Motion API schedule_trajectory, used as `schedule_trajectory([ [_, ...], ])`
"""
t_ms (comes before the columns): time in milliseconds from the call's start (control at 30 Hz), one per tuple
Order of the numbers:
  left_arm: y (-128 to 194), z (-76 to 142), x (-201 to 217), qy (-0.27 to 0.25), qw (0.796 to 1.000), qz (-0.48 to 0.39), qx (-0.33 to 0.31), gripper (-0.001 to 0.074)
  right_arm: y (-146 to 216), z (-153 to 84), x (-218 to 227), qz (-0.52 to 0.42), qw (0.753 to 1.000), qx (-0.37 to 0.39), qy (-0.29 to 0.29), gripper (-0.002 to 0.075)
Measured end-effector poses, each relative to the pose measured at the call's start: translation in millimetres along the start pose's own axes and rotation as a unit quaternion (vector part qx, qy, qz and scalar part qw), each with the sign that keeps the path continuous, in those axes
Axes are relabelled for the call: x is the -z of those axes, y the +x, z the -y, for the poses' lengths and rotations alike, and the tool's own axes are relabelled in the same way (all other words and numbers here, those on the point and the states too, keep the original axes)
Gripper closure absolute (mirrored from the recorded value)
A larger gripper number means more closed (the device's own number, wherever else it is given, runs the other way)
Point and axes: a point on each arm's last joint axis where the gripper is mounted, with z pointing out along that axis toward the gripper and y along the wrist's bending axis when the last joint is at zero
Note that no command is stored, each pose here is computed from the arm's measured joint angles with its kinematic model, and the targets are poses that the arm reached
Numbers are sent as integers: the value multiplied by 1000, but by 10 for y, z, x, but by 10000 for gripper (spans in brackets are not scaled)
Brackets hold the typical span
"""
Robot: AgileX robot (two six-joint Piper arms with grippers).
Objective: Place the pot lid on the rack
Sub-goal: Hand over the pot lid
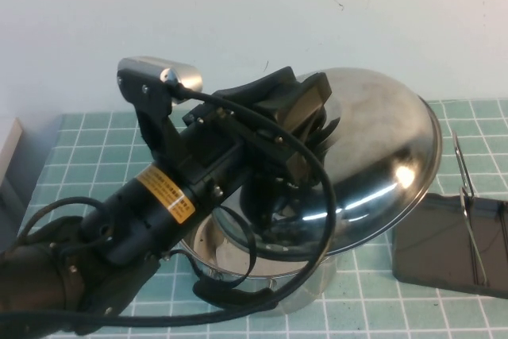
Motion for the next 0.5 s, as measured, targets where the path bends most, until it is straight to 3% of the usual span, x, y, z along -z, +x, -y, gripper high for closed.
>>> schedule_trajectory([
  [100,13,-6,-71,8,1000,-1,-5,425,-82,-217,-2,-1,998,6,-69,727],
  [200,65,-32,-143,13,1000,-10,1,425,-127,-352,-86,-39,993,36,-102,727],
  [500,107,-59,-223,17,1000,-16,10,425,-376,-441,-478,-96,990,80,-65,727],
])
